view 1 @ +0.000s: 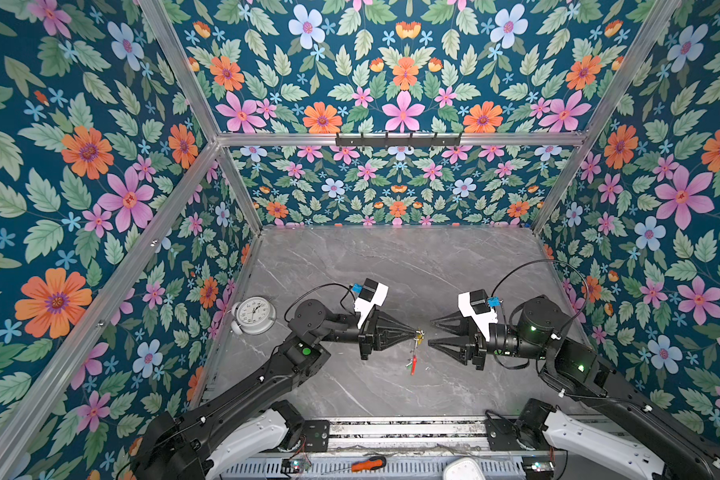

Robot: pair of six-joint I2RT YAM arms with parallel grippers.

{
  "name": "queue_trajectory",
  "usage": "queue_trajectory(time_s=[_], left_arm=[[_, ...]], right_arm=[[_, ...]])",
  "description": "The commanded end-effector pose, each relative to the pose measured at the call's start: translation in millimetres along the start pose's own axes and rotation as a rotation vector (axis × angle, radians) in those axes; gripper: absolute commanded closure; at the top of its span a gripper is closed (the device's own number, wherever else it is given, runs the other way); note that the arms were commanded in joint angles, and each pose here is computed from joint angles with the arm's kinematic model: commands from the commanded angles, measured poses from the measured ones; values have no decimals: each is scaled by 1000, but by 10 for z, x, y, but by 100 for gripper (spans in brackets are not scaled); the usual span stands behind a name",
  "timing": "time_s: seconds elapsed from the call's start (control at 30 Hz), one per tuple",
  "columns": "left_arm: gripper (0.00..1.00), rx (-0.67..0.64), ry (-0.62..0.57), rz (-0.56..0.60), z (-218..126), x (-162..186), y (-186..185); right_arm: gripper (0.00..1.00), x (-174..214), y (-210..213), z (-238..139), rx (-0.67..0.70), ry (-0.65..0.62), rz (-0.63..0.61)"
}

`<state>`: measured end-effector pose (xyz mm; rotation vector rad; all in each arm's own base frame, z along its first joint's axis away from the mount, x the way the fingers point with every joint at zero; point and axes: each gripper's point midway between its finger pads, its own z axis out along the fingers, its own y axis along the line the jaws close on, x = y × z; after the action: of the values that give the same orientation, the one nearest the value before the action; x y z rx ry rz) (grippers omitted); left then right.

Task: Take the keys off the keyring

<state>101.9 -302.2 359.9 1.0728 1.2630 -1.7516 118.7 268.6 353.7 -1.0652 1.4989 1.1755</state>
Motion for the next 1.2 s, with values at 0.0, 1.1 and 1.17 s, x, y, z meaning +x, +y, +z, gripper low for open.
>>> queue_trajectory(time_s=[0.0, 1.1, 1.17], left_arm=[[100, 81, -14, 12, 7, -82, -163], [100, 204, -17, -75, 47, -70, -211], [100, 200, -20, -78, 46, -71, -200]], right_arm=[[57, 29, 114, 3, -64, 30, -23], [69, -70, 149, 22, -54, 40, -106], [74, -68, 169, 28, -66, 41, -104]])
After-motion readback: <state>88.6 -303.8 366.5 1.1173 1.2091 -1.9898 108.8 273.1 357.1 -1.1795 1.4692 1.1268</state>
